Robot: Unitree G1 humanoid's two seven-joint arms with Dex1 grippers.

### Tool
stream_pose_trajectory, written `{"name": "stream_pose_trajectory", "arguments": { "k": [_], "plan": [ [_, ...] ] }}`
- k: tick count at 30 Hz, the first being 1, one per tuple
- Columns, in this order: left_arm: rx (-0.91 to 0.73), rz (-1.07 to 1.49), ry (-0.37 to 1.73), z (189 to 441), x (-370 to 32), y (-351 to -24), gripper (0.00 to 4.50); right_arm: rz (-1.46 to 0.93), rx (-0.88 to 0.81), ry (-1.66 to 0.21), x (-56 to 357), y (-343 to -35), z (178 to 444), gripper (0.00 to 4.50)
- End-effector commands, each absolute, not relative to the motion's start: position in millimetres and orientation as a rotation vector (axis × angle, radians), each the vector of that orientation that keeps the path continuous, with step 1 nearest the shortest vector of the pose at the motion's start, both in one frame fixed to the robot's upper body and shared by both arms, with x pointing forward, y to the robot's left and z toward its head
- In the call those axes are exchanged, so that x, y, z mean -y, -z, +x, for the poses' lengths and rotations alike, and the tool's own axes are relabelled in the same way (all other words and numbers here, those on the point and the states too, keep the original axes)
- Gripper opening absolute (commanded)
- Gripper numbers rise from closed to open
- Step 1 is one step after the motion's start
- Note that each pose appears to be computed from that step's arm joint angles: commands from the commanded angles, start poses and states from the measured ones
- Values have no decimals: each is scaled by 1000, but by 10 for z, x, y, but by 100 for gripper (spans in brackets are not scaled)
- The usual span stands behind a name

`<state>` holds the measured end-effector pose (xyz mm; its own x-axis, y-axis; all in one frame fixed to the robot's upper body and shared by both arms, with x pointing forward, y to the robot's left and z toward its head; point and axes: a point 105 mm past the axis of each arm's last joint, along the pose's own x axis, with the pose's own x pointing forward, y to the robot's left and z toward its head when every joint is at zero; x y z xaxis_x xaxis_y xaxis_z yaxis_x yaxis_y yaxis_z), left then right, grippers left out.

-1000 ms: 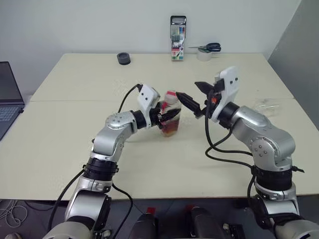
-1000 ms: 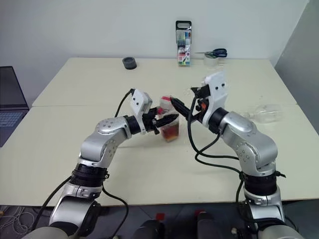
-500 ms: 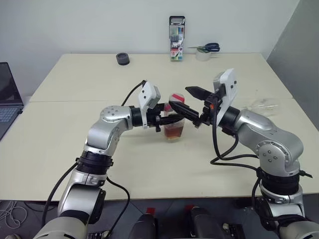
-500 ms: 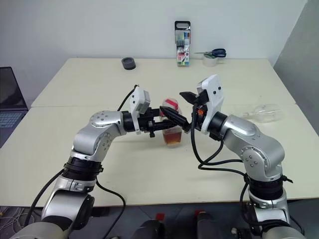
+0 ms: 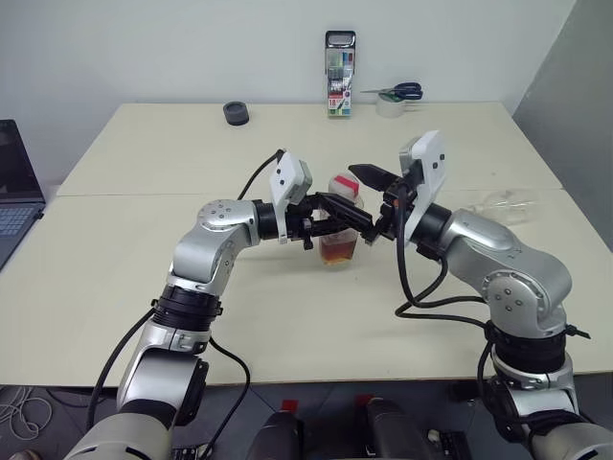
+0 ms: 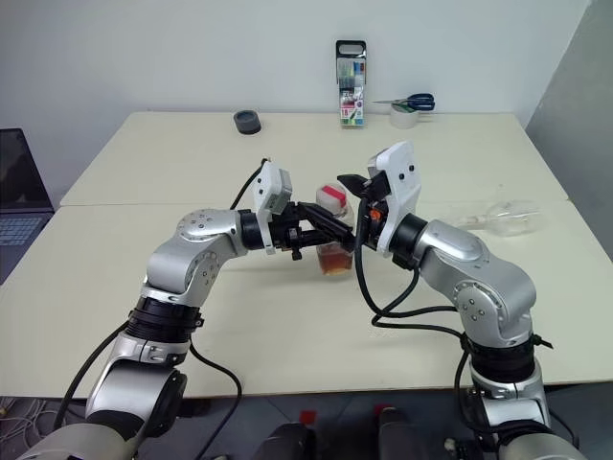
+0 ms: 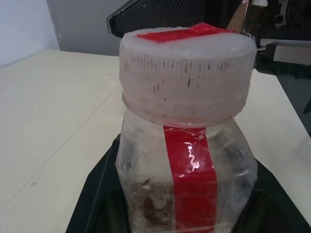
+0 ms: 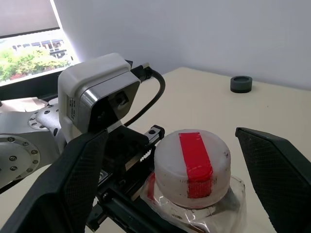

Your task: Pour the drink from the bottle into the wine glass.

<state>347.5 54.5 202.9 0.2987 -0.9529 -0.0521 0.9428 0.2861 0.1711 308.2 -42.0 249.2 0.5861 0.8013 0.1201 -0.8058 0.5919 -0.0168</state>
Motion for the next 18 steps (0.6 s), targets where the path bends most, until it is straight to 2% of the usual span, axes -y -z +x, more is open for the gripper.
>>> {"name": "stream_pose_trajectory", "arguments": {
  "k": [1, 3, 9, 18],
  "plan": [
    [143, 214, 1282, 3433, -499, -2215, 181, 32, 181, -936, 430, -2606, 3063, 432],
    [144, 215, 1278, 3442, -501, -2220, 181, 45, 189, -927, 437, -2616, 3079, 392],
    [152, 205, 1264, 3468, -511, -2266, 181, 43, 183, -916, 454, -2580, 3101, 182],
    [159, 227, 1281, 3454, -521, -2323, 181, 22, 190, -945, 444, -2598, 3118, 176]
  ]
}}
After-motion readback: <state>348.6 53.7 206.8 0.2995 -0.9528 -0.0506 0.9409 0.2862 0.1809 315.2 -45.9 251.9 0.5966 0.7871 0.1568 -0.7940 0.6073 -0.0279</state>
